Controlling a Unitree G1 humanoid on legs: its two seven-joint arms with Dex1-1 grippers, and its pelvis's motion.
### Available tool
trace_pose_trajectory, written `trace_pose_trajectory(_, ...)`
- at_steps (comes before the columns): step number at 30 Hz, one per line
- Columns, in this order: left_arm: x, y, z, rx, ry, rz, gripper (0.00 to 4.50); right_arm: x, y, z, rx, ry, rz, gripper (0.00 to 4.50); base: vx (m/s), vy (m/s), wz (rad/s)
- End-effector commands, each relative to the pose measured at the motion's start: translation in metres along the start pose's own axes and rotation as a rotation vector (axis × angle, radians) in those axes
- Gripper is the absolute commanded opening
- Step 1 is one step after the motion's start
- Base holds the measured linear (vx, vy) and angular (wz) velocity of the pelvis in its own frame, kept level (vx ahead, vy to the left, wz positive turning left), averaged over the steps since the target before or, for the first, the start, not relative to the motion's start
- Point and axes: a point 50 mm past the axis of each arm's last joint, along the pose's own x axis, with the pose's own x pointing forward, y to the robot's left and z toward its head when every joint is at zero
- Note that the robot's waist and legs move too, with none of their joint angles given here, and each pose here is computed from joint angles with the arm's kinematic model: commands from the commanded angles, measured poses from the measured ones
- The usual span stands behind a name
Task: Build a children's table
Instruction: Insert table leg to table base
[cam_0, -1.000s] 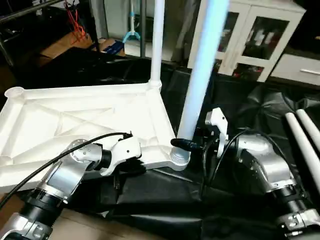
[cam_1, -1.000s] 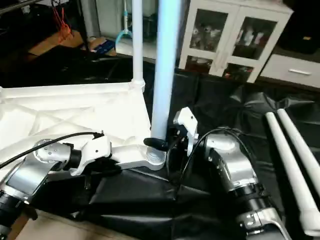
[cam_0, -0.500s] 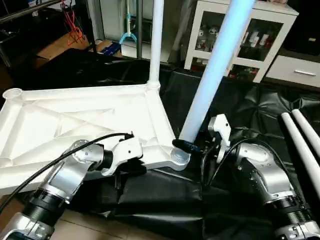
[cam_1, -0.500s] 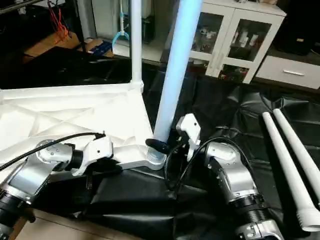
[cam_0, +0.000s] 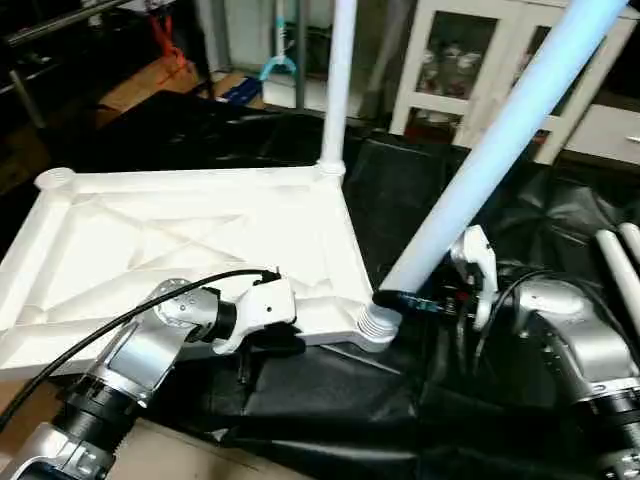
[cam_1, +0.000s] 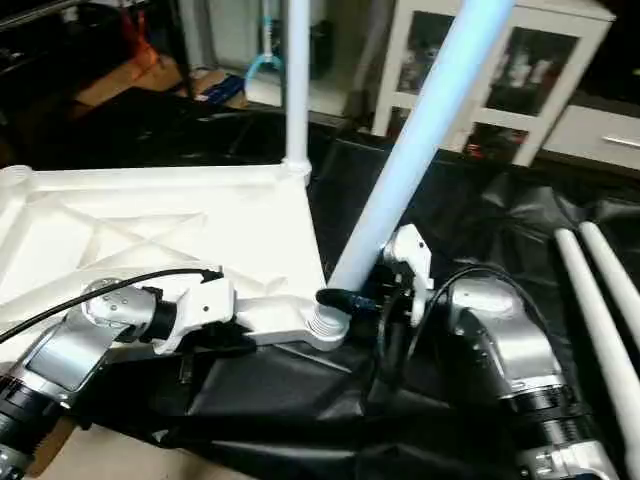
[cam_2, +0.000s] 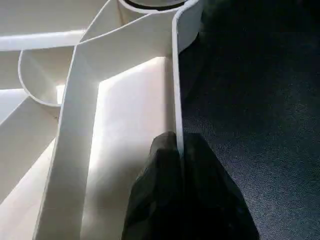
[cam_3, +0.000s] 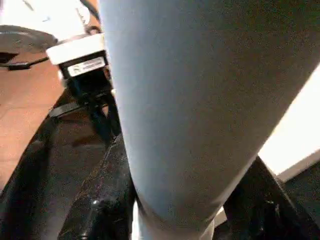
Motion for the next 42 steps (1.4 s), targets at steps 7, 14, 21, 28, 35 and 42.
trace_pose_trajectory(7,0.002,-0.003,-0.008,-0.025,0.011,-0.01,0.02,-0.009,-0.002,-0.027,0.112,0.171,-0.009,1.88,0.0,0.0,0.0)
trace_pose_trajectory(14,0.001,-0.003,-0.008,-0.02,0.012,-0.011,0.0,-0.009,-0.006,-0.016,0.105,0.156,0.007,1.85,0.0,0.0,0.0)
trace_pose_trajectory(21,0.0,-0.003,-0.006,-0.022,0.007,-0.013,0.0,-0.01,-0.006,-0.012,0.084,0.172,0.02,1.85,0.0,0.0,0.0)
trace_pose_trajectory(28,0.001,-0.003,-0.005,-0.018,0.003,-0.015,0.0,-0.008,-0.011,-0.001,0.03,0.136,-0.021,1.85,0.0,0.0,0.0)
trace_pose_trajectory(35,0.0,-0.003,-0.006,-0.015,0.011,-0.011,0.0,-0.003,-0.014,0.021,-0.003,0.013,-0.053,1.85,0.0,0.0,0.0)
trace_pose_trajectory(42,0.0,-0.002,-0.006,-0.014,0.01,-0.011,0.0,-0.001,-0.014,0.03,0.006,-0.048,-0.057,1.85,0.0,0.0,0.0)
